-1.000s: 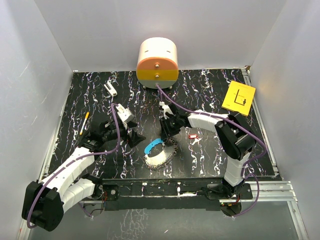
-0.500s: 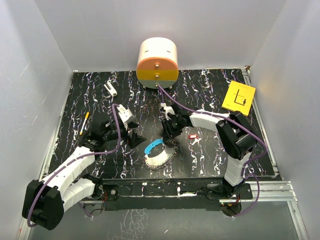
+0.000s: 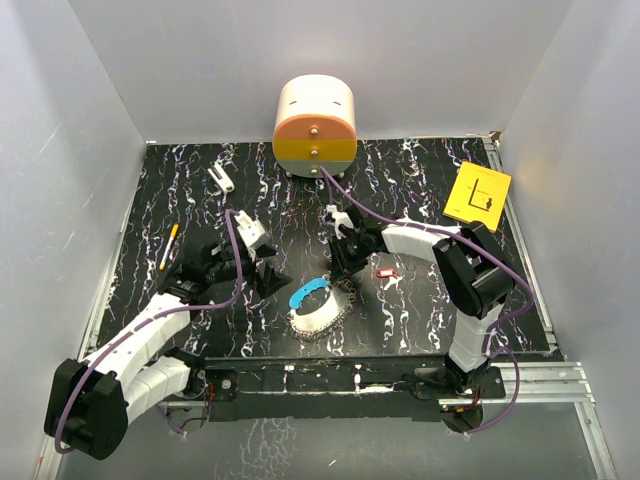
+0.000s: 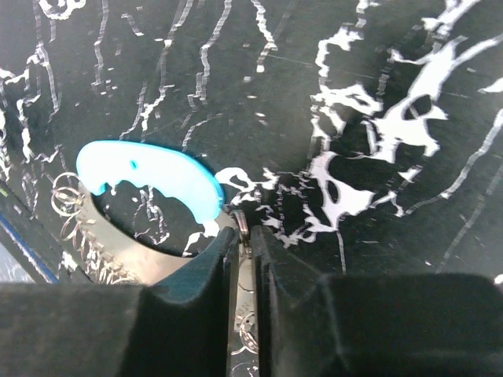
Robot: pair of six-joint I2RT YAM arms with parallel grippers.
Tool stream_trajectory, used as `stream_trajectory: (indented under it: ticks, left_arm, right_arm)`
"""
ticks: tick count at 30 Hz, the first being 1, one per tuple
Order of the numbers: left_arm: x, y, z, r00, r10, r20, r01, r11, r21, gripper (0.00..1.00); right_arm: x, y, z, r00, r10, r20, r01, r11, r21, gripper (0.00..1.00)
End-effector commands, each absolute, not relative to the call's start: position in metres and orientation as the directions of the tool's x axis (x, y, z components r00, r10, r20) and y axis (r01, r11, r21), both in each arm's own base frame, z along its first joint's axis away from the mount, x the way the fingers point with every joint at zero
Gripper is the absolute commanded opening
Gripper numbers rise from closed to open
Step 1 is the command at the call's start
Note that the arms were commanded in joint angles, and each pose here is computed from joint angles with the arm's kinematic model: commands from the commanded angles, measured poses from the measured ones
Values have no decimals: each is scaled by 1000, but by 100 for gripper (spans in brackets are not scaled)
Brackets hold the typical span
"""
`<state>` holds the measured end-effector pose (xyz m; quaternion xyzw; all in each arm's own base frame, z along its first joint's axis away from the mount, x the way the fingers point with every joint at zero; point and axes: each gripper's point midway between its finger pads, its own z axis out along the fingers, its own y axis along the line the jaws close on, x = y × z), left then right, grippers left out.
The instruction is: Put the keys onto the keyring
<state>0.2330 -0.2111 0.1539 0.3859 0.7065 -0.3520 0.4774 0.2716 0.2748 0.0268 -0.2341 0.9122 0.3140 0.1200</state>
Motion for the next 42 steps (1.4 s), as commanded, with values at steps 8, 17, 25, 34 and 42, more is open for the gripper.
stream_trajectory:
  ticks: [8,17,25,34,42]
  left_arm:
    - [243,-217,166,-206,155,-966,884,454,-116,92]
    - [243,-231,170,-188,170,-967,927,356,-117,93]
    - [242,-243,173,-143,238,-961,954,293,-69,92]
    - [246,-251,186,-131,177,-975,953,294,-75,92]
    - [233,-259,202,-170,95,-981,961,235,-144,92]
  right_arm:
    - [280,272,45,-817,-324,-477,-555,668,496,8]
    - [271,273,119,-679,-305,-668,-693,566,447,8]
    - [240,284,150,-704,-330,-629,-692,516,504,8]
    - [220,303,208,-605,-210,-768,-754,461,467,8]
    - [204,307,240,-516,-23,-856,-775,439,455,8]
